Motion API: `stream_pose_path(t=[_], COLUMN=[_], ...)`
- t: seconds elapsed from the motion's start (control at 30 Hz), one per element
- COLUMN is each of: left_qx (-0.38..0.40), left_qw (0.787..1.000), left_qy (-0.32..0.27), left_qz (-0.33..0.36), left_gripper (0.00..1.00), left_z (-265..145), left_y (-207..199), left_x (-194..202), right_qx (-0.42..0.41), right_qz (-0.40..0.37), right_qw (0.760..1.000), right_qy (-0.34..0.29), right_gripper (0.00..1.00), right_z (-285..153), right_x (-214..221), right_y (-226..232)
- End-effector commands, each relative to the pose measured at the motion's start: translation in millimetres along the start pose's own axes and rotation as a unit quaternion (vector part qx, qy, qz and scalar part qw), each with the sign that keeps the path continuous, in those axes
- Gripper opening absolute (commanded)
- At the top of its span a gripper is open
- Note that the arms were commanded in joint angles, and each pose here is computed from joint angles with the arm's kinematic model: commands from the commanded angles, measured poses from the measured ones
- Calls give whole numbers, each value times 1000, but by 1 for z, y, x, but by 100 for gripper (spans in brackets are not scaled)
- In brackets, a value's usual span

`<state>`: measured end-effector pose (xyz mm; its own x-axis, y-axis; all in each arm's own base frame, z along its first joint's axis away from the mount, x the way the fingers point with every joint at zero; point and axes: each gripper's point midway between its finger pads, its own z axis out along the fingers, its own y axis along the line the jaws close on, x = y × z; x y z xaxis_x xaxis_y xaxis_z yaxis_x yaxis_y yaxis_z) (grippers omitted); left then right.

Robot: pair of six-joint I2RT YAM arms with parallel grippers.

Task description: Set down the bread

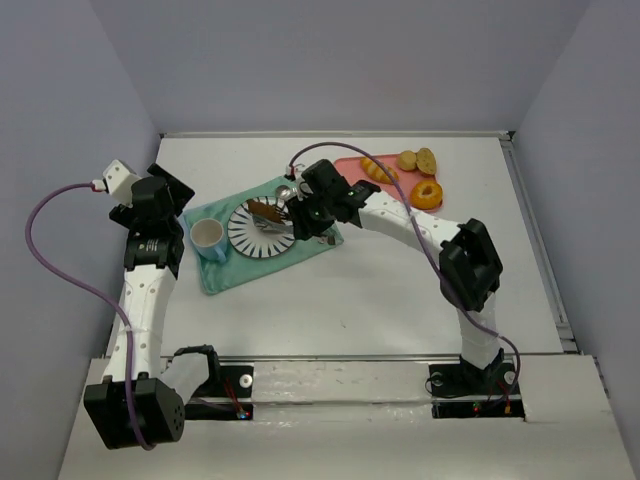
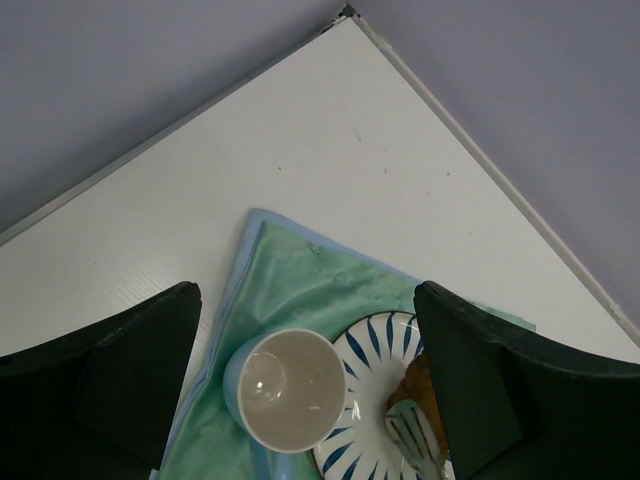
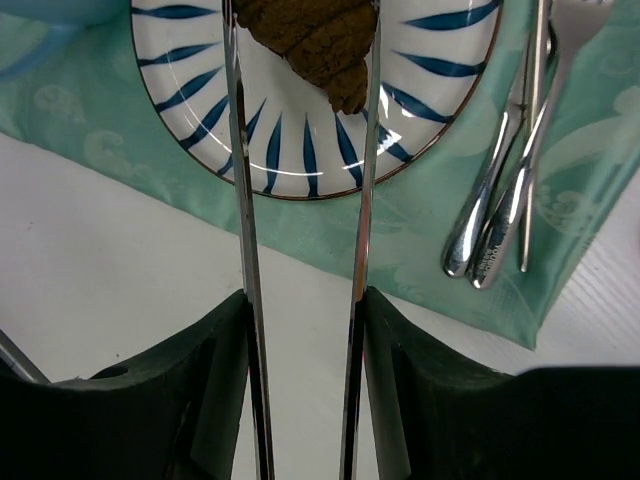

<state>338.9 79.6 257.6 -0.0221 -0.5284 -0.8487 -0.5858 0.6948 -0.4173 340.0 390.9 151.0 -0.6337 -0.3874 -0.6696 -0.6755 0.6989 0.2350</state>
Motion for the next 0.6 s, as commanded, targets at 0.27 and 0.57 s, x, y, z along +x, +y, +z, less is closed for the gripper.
stream_pose_path(t=[0.27,0.57], left_qx=[10,13], left_qw=[1000,1000], left_qy=[-11,-20], left_qz=[-6,-10], left_gripper=[99,99], left_z=[3,-3], left_y=[-4,-3], left_x=[-5,-10], right_qx=[-38,66], right_qz=[-30,1], right_qw=[998,991], right_qy=[-46,-114], right_gripper=[67,67], right_z=[-12,-52], right_x=[-37,-71], right_y=[33,5])
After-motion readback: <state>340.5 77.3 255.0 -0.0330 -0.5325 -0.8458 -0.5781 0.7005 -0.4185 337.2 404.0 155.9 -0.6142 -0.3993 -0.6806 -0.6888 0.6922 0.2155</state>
